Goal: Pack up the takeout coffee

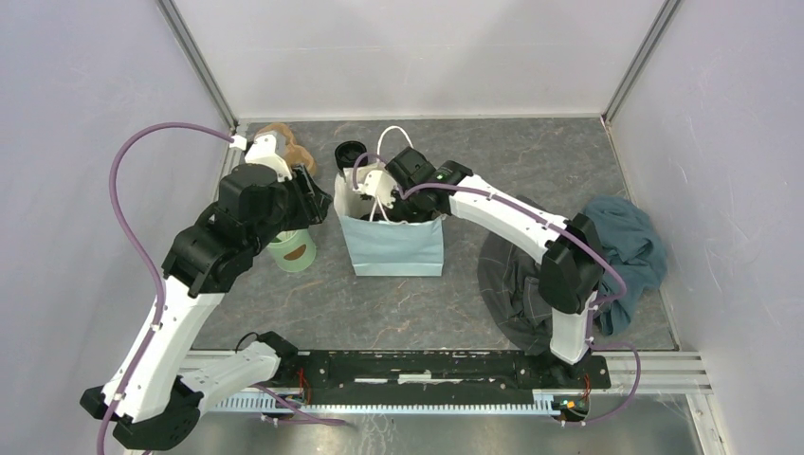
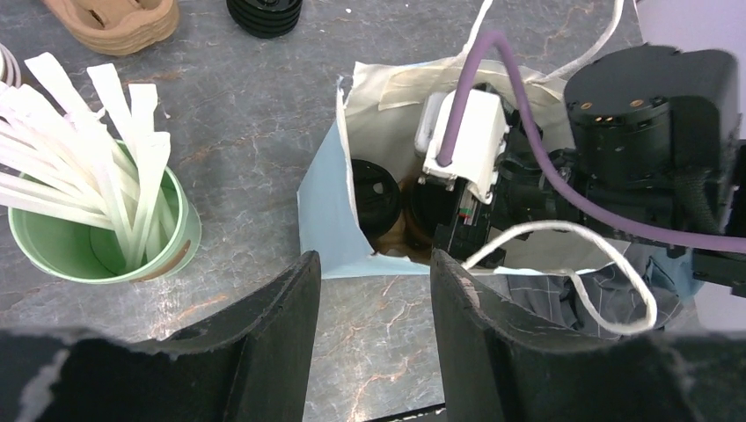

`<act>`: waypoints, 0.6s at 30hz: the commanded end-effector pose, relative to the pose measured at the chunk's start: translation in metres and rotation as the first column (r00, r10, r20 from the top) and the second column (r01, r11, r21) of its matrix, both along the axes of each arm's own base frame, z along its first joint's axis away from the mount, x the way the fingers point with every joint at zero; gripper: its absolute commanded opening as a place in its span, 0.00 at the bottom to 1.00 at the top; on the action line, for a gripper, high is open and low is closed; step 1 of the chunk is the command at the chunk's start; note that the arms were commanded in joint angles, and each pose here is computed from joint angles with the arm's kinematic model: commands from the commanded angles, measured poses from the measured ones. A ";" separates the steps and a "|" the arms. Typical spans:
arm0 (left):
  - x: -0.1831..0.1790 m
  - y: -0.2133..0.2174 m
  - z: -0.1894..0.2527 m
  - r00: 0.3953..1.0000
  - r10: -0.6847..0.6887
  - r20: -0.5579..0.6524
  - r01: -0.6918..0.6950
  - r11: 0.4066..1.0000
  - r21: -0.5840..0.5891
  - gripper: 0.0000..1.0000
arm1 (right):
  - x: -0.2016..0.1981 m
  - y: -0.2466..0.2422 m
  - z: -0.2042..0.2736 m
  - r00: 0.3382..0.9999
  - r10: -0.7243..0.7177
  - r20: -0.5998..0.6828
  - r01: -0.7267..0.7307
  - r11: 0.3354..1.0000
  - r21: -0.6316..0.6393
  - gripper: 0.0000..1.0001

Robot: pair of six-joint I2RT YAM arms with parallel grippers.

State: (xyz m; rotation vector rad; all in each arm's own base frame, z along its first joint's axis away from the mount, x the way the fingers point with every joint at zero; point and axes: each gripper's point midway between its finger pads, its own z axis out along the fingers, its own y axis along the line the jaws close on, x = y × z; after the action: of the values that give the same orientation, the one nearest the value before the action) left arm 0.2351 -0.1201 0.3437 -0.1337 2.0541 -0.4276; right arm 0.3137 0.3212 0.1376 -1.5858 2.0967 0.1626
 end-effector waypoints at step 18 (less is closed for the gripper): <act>0.010 -0.012 0.009 1.000 0.004 0.000 -0.004 0.999 -0.054 0.60 | 0.009 0.005 0.212 0.947 -0.233 0.220 0.114 0.887 0.447 0.98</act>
State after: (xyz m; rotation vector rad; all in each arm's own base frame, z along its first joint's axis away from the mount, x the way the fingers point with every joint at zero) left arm 0.2406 -0.1284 0.3336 -0.1244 2.0987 -0.4308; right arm 0.3235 0.3370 0.2716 -1.2861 1.9489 0.2710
